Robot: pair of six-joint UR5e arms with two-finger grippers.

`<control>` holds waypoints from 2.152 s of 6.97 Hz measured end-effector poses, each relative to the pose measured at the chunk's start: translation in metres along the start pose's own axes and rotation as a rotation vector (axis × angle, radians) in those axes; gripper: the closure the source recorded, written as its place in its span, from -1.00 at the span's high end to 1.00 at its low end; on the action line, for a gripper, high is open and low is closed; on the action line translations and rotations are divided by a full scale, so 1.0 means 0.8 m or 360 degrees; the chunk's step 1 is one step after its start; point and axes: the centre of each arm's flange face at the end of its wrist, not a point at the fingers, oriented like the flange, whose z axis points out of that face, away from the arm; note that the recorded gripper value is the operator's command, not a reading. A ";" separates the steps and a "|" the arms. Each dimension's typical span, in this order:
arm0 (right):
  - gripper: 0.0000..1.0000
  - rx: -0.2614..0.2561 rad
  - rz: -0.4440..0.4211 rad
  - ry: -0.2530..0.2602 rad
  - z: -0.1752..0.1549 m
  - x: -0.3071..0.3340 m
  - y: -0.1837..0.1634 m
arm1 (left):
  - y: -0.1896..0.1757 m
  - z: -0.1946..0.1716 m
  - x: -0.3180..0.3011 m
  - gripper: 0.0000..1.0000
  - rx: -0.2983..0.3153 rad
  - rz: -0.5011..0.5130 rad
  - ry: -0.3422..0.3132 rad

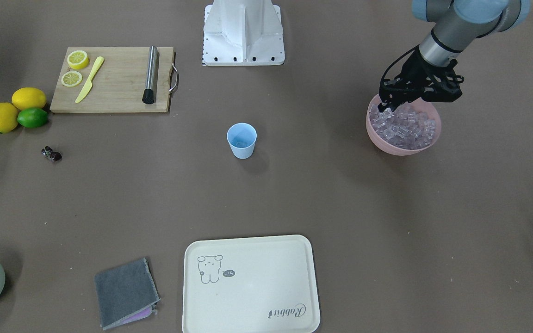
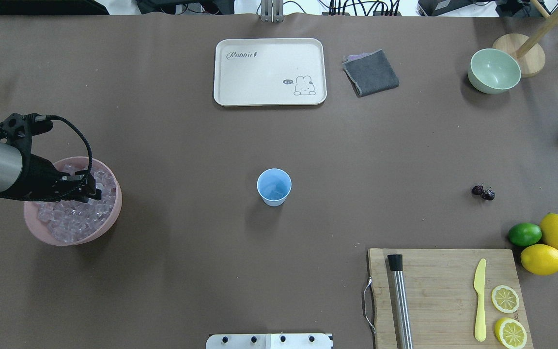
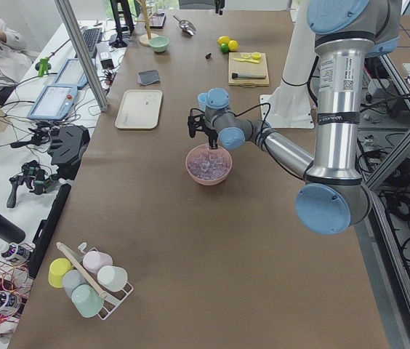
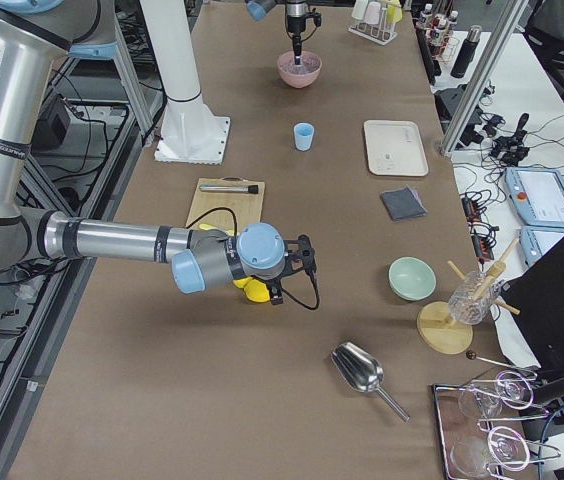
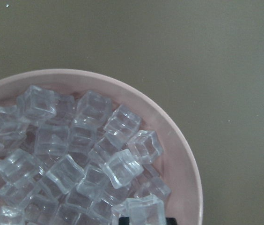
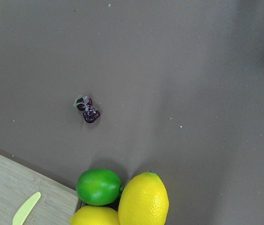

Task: Put ice and cherries in cup
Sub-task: 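Carry the second ice cube with the left gripper over the blue cup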

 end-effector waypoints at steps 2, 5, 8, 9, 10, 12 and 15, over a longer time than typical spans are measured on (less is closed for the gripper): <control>1.00 0.0002 -0.0003 -0.0001 0.000 -0.001 0.000 | -0.014 -0.014 0.109 -1.00 -0.0011 0.0038 0.0140; 1.00 -0.0003 0.0006 0.0001 0.001 0.002 0.002 | 0.018 0.039 0.325 -1.00 -0.0015 -0.0020 0.0194; 1.00 -0.0007 0.0012 0.0001 0.002 0.004 0.005 | 0.033 0.104 0.406 -1.00 0.0024 -0.0030 0.0154; 1.00 -0.0007 0.0013 0.0001 0.002 0.004 0.005 | 0.032 0.113 0.408 -0.87 0.0034 -0.0027 0.0149; 1.00 -0.0008 0.0013 0.0001 0.002 0.004 0.005 | 0.028 0.122 0.408 0.47 0.0051 -0.0023 0.0150; 1.00 -0.0009 0.0012 0.0000 0.003 0.004 0.005 | 0.025 0.129 0.407 0.92 0.0065 -0.0018 0.0157; 1.00 -0.0008 -0.0005 -0.0001 0.003 0.000 0.000 | -0.001 0.114 0.389 0.92 0.0100 0.0107 0.0146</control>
